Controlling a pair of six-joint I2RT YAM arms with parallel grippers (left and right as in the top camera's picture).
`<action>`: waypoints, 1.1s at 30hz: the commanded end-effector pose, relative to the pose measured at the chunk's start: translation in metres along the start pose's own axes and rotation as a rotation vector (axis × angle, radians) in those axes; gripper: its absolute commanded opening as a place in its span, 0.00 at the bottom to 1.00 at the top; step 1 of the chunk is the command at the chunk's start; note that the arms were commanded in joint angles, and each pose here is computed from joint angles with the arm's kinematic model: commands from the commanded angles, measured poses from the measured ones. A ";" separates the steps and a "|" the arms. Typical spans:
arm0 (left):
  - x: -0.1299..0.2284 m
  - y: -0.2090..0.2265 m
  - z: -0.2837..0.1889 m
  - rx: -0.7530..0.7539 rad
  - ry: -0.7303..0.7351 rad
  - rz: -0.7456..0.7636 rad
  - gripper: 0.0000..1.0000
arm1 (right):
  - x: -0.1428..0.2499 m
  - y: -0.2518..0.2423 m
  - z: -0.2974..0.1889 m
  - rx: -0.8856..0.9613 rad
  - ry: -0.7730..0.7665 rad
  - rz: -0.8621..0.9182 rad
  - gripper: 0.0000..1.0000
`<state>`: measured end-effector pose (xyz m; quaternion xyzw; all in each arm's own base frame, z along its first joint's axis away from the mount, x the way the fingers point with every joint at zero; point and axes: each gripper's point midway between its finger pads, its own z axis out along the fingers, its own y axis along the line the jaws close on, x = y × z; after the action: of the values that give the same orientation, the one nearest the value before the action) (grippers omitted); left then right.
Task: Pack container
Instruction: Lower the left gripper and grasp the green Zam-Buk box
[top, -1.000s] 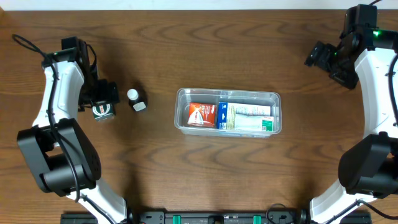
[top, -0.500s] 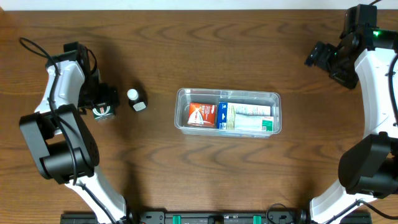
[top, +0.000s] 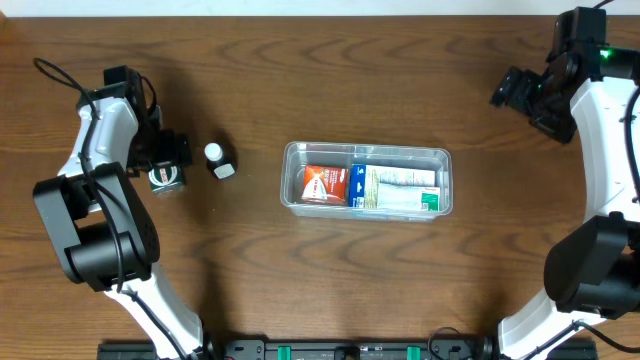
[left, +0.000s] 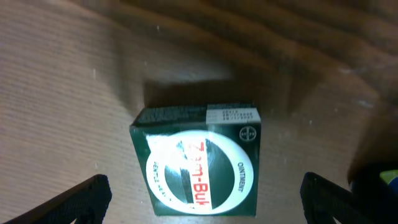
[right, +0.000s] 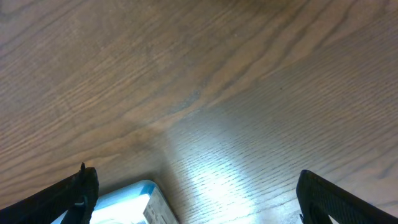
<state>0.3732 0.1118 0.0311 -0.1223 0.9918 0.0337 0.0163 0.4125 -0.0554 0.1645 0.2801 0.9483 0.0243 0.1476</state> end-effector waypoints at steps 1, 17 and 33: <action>-0.002 0.003 0.003 -0.004 0.003 0.012 0.98 | -0.006 0.001 -0.010 -0.007 -0.032 0.010 0.99; 0.007 0.007 0.031 -0.002 0.078 0.021 0.98 | -0.006 0.001 -0.010 -0.007 -0.032 0.010 0.99; 0.007 0.021 0.040 0.003 0.084 -0.019 0.97 | -0.006 0.001 -0.010 -0.007 -0.032 0.010 0.99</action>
<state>0.3616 0.1341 -0.0003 -0.1421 0.9894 0.0260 -0.0180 0.4126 -0.0554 0.1646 0.2801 0.9482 0.0243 0.1478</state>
